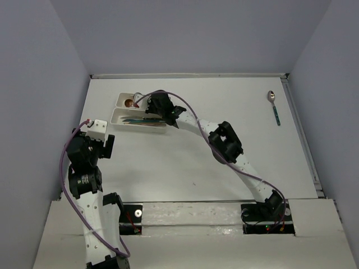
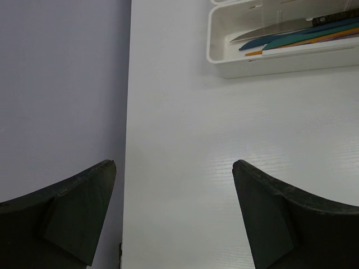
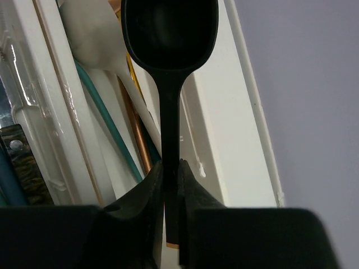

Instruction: Sort the eating utensils into containers

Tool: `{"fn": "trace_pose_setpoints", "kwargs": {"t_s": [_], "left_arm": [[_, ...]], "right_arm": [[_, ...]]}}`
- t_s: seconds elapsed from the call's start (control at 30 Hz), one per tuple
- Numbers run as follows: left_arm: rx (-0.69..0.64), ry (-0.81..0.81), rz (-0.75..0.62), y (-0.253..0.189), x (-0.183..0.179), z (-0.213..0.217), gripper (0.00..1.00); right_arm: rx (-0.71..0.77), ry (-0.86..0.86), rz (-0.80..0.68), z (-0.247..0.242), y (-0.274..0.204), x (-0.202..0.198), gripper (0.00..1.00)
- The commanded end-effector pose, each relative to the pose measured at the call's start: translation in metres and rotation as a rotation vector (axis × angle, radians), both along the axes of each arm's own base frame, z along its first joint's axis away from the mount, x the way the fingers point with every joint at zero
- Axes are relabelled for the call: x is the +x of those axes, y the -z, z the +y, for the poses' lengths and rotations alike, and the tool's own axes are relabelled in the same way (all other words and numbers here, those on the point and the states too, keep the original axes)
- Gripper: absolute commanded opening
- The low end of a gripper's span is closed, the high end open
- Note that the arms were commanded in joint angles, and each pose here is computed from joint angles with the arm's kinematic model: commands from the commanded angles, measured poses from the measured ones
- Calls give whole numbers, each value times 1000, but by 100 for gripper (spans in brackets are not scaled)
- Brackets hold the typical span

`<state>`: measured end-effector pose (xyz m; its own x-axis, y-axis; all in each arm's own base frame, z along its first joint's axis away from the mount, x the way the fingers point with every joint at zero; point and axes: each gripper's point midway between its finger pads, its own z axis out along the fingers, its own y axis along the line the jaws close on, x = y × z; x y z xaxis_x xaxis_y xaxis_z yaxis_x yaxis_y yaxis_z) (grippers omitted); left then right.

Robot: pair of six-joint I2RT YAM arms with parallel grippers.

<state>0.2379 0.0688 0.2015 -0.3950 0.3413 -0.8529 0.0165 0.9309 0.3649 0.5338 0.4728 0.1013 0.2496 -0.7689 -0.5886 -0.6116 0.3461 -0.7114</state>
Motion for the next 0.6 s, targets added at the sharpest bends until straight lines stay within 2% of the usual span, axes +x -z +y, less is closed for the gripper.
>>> {"fn": "trace_pose_setpoints", "kwargs": {"t_s": [0.0, 0.03, 0.1, 0.3, 0.4, 0.47, 0.53, 0.57], "left_arm": [[3, 6, -31, -7, 3, -1, 99], [1, 6, -30, -6, 3, -1, 99], [3, 10, -28, -6, 3, -1, 99], [-8, 50, -84, -20, 9, -9, 99], [-67, 193, -152, -42, 13, -38, 99], [-72, 258, -162, -46, 13, -49, 99], [-77, 290, -173, -48, 14, -54, 99], [-77, 292, -184, -48, 16, -55, 99]], "right_arm": [[64, -23, -83, 16, -56, -13, 25], [64, -18, -88, 16, -58, -12, 48], [74, 9, -108, 12, -69, -9, 61], [145, 65, -155, 1, -121, -10, 71], [236, 118, -160, -16, -163, -13, 76], [326, 177, -130, -45, -196, -12, 78], [422, 227, -52, -70, -210, -10, 82], [405, 258, 17, -90, -201, -11, 83]]}}
